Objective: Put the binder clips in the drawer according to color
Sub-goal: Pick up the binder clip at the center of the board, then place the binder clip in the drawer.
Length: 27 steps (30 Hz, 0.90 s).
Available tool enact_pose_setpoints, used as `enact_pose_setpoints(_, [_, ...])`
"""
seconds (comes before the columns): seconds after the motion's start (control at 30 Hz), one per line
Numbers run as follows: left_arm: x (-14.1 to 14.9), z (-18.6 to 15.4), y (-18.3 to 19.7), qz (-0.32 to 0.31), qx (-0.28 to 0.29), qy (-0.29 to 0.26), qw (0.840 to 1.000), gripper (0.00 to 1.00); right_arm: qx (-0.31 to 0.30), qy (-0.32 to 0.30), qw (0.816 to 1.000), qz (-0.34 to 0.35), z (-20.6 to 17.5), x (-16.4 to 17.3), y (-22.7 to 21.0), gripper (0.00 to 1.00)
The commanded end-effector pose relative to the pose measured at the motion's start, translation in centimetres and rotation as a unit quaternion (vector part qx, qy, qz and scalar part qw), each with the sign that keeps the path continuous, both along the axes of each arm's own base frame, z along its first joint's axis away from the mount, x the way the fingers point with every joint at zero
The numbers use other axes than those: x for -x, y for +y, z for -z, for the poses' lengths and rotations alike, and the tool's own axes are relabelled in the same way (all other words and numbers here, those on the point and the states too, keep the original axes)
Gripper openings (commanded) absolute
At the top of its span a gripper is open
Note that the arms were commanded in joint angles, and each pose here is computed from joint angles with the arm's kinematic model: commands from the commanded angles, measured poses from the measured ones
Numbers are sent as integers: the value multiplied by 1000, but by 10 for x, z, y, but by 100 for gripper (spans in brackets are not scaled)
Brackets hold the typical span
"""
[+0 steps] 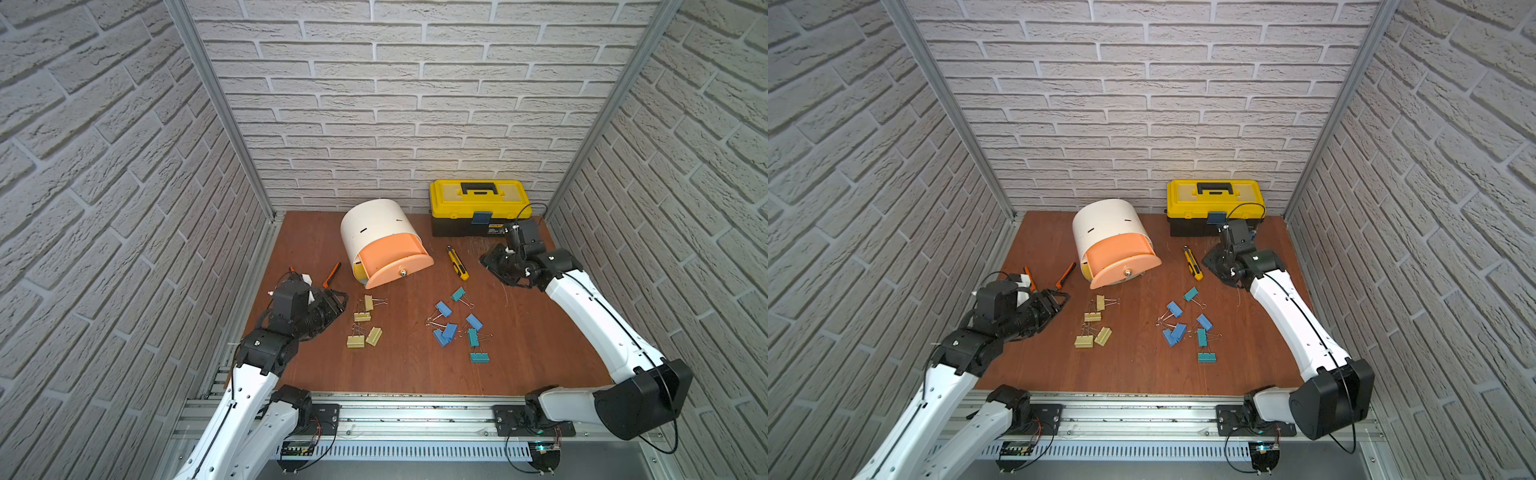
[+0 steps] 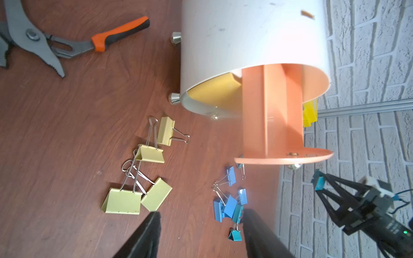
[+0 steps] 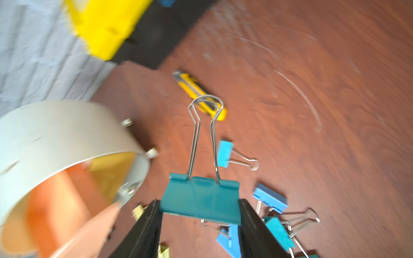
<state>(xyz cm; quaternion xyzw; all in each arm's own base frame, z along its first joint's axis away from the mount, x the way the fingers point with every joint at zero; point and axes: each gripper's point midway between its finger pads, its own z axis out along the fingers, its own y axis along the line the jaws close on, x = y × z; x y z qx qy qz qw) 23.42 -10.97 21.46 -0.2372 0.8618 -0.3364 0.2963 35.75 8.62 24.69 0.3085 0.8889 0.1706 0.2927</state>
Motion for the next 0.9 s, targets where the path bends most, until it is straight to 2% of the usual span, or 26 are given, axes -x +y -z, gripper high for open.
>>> enact_pose_setpoints(0.0, [-11,-18,-9,28,5,-23,999,63,0,-16,995,-99,-22,-11,46,31])
enact_pose_setpoints(0.2, [-20,-31,-13,31,12,-32,999,62,-11,-61,970,-236,-72,-26,133,30])
enact_pose_setpoints(0.3, [-18,-32,-12,28,14,-33,999,62,-23,-67,955,-290,-82,-27,167,30])
enact_pose_setpoints(0.63, [-5,-26,-3,6,20,-30,999,62,-15,-58,909,-413,-71,-17,245,30])
enact_pose_setpoints(0.87, [2,-27,0,0,22,-34,999,62,43,-45,892,-448,-52,-17,260,30])
